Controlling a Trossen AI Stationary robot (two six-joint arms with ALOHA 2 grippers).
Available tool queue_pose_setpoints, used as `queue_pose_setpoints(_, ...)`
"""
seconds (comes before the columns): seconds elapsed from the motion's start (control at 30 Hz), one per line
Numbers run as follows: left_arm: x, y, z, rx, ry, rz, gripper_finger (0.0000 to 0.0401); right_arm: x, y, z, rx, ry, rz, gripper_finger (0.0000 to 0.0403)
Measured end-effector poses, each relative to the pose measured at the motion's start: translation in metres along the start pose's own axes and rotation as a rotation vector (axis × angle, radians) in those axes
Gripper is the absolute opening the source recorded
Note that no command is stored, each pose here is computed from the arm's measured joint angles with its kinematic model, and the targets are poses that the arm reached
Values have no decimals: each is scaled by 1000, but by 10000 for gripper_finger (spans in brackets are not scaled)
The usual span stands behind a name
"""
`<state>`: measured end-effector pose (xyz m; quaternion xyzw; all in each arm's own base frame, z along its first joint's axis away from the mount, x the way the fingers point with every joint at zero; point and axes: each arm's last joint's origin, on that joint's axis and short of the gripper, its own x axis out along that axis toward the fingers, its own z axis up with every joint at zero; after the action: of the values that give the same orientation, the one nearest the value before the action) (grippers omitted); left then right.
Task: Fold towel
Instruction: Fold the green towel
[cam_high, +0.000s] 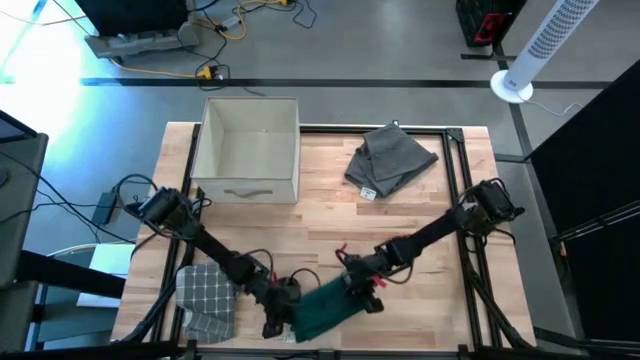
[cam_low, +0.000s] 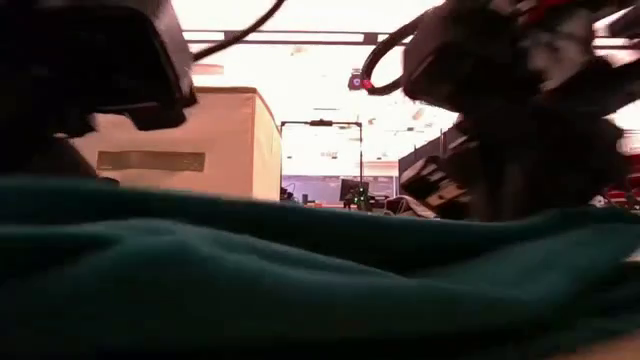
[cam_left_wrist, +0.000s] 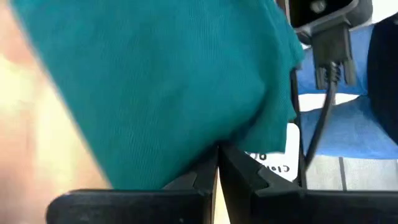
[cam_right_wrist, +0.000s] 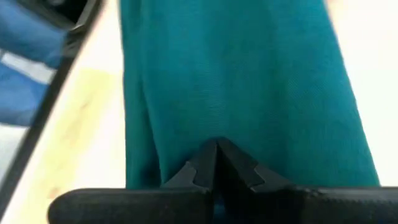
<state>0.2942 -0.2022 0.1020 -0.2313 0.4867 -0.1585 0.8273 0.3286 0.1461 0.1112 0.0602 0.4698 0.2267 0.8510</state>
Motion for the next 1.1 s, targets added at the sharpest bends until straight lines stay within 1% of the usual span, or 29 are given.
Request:
queue_pose_setpoints(0.1, -10, 7, 7, 6, 12, 34, 7, -5, -11, 3, 25, -8, -23, 0)
queue_pose_setpoints(0.17, -23, 12, 11, -8, 29, 96, 7, -10, -16, 4, 24, 2, -37, 0)
queue_pose_setpoints(0.3, -54, 17, 13, -34, 67, 234, 1, -21, -19, 0, 15, 77, -66, 0)
queue_pose_setpoints(0.33, -61, 17, 15, -39, 67, 249, 1, -25, -19, -1, 8, 88, -72, 0)
queue_pose_setpoints(0.43, -77, 13, 19, -37, 43, 244, 1, -39, -16, 5, -16, 58, -69, 0)
queue_pose_setpoints(0.5, -87, 10, 23, -59, 7, 225, 0, -50, -13, 11, -23, 26, -69, 0)
queue_pose_setpoints(0.6, -100, 3, 31, -109, -101, 210, 0, -65, -5, 19, -16, -49, -48, 0)
queue_pose_setpoints(0.7, -97, -5, 36, -82, -216, 207, 0, -61, 6, 20, -28, -68, -29, 0)
queue_pose_setpoints(0.77, -86, -5, 38, -49, -248, 195, 0, -53, 10, 18, -37, -58, -21, 0)
queue_pose_setpoints(0.87, -63, 2, 35, -26, -224, 190, 0, -43, 9, 13, 4, -21, -6, 0)
queue_pose_setpoints(0.97, -43, 9, 32, -33, -191, 171, 0, -36, 5, 9, 12, -2, -33, 0)
queue_pose_setpoints(1.03, -34, 12, 31, -36, -173, 134, 0, -28, 2, 5, 27, 23, -56, 0)
queue_pose_setpoints(1.1, -31, 13, 31, -36, -155, 107, 0, -18, 1, -2, 44, 67, -51, 0)
